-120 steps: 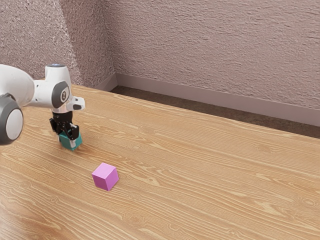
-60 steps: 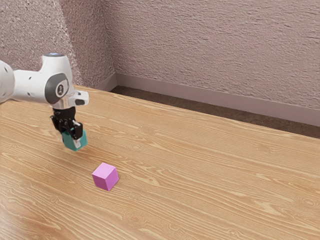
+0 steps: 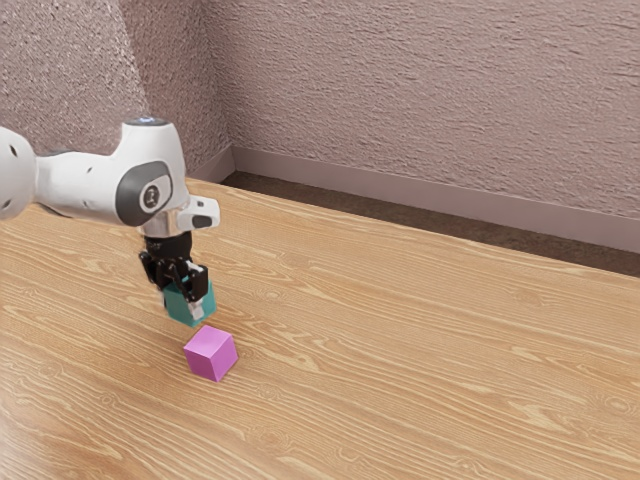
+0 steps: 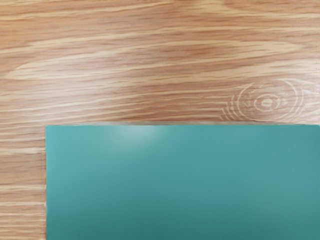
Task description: Pick up the blue block with one arm, and put the blue block on the pink block with one arm
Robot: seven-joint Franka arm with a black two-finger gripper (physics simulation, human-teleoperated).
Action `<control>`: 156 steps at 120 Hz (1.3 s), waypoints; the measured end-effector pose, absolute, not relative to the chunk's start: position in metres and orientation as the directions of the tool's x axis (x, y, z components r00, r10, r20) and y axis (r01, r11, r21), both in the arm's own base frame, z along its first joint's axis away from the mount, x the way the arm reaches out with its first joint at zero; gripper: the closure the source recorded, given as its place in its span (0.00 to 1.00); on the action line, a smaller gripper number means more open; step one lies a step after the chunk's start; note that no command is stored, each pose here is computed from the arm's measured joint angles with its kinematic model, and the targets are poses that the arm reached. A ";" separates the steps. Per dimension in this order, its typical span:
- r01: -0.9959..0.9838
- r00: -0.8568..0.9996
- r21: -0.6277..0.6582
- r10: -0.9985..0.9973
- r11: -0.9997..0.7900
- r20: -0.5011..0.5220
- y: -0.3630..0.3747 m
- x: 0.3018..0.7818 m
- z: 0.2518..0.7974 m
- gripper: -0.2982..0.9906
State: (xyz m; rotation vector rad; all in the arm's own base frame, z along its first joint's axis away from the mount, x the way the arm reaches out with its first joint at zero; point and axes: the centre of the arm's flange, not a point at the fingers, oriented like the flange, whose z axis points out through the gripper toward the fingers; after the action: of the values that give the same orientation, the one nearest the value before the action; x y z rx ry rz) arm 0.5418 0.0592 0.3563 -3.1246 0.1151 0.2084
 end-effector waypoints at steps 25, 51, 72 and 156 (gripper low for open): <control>-0.073 0.989 -0.002 -0.072 -0.997 -0.130 0.024 0.540 0.359 0.56; -0.009 0.986 0.002 -0.009 -1.000 -0.164 0.033 0.525 0.346 0.56; -0.003 0.985 -0.006 -0.002 -1.000 -0.172 0.022 0.524 0.343 0.57; -0.067 0.997 -0.073 -0.069 -0.995 0.031 -0.006 0.587 0.466 0.26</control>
State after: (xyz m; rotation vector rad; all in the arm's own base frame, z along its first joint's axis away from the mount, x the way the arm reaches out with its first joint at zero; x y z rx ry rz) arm 0.5875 -0.0062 0.4661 -3.0675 0.1050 -0.0515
